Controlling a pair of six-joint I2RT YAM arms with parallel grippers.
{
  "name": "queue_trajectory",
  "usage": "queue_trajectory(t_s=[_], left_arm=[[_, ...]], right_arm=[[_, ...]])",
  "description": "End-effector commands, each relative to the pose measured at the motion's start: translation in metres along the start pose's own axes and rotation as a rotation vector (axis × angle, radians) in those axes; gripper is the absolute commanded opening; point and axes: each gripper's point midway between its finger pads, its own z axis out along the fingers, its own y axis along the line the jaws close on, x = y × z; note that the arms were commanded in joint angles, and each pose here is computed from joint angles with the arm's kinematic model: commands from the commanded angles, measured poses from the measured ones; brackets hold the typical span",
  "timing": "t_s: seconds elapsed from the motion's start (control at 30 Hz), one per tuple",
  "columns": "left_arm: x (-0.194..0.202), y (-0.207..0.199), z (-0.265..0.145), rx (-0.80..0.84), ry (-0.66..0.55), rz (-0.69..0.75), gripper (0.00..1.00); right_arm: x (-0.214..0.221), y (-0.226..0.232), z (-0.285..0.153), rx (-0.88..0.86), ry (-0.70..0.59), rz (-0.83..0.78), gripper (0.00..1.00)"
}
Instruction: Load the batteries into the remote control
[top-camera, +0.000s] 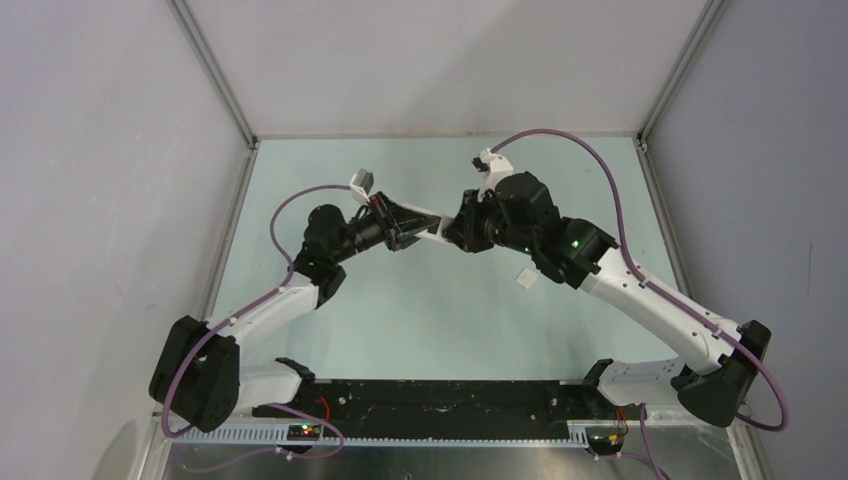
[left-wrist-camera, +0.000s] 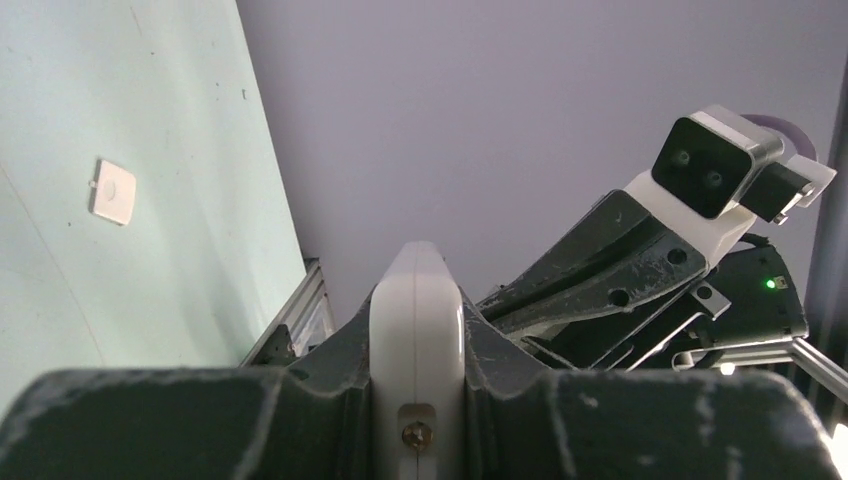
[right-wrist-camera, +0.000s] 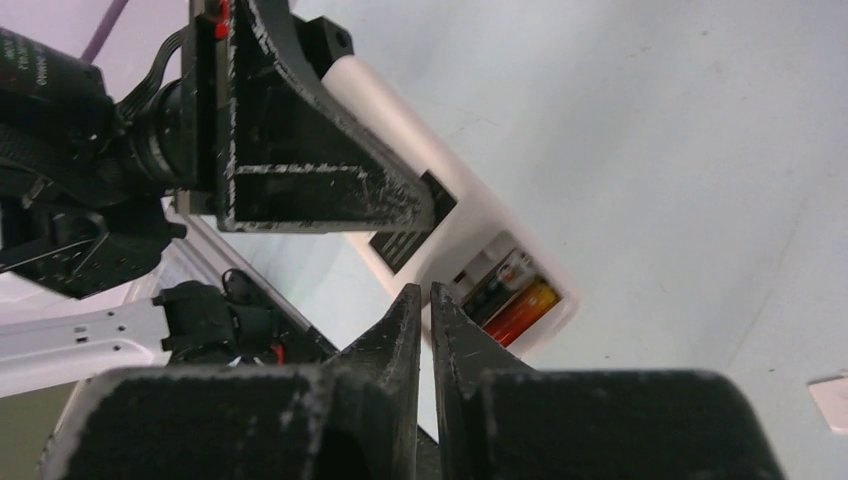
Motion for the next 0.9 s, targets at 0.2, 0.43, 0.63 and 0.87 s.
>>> queue_trajectory(t_s=[0.2, 0.43, 0.63, 0.87], left_arm=[[-0.014, -0.066, -0.007, 0.22, -0.078, 0.069, 0.0], [-0.007, -0.052, -0.007, 0.195, -0.047, 0.097, 0.0], [-0.004, -0.033, -0.005, 0.156, -0.034, 0.096, 0.0], [-0.002, -0.023, -0.005, 0.13, -0.025, 0.102, 0.0]], right_arm=[[0.017, 0.015, -0.009, -0.084, 0.056, 0.035, 0.12], [-0.013, 0.026, -0.024, -0.153, -0.03, 0.071, 0.17], [-0.039, 0.029, -0.042, -0.166, -0.112, 0.048, 0.35], [-0.059, 0.019, -0.049, -0.12, -0.173, 0.001, 0.34]])
